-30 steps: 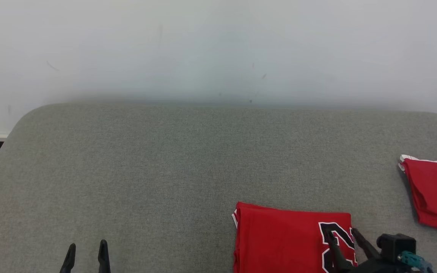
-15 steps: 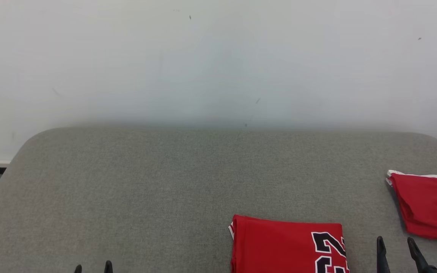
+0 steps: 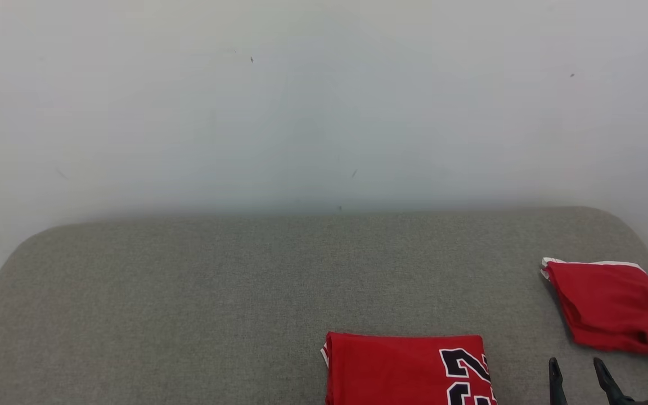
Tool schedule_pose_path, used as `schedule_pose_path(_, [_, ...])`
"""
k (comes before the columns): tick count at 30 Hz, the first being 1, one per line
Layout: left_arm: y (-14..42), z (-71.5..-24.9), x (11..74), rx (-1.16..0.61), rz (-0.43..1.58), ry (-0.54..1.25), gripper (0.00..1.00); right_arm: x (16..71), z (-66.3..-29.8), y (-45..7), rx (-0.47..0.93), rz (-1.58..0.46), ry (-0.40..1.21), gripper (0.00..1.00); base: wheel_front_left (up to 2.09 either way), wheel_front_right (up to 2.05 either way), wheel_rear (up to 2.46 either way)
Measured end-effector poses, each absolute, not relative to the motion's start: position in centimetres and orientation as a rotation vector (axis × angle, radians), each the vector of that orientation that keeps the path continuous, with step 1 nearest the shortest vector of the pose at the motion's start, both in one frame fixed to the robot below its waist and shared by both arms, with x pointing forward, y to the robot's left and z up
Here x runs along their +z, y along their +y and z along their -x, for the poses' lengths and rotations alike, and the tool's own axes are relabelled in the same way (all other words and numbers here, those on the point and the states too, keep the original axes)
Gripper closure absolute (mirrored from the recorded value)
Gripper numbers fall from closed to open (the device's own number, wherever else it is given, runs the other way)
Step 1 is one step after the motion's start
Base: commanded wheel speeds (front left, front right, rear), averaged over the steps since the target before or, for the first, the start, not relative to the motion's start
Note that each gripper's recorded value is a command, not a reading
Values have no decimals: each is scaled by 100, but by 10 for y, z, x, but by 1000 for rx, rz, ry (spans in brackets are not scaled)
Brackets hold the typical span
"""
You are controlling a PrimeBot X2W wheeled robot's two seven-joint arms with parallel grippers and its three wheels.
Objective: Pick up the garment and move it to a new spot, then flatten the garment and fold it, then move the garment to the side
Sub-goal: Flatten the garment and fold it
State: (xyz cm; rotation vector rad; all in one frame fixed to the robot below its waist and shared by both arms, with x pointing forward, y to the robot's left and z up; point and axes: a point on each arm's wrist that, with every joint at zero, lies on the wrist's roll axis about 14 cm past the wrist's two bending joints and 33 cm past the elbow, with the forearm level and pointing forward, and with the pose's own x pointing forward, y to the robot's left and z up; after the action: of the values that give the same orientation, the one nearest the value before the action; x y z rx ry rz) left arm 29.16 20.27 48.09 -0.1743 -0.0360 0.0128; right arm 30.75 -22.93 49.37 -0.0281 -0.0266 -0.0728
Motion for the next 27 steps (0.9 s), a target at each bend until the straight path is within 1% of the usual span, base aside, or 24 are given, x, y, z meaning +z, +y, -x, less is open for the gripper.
schedule_pose_path(22, [209,-289,472,26,166,-5,0,489,-316,-220,-44,22,12,0,0,0,0])
schedule_pose_path(25, [210,-288,471,29,166,-2,0,479,-318,-218,-39,7,83,0,0,0,0])
schedule_pose_path(27, [211,-287,471,30,165,0,0,460,-318,-213,-23,4,203,0,0,0,0])
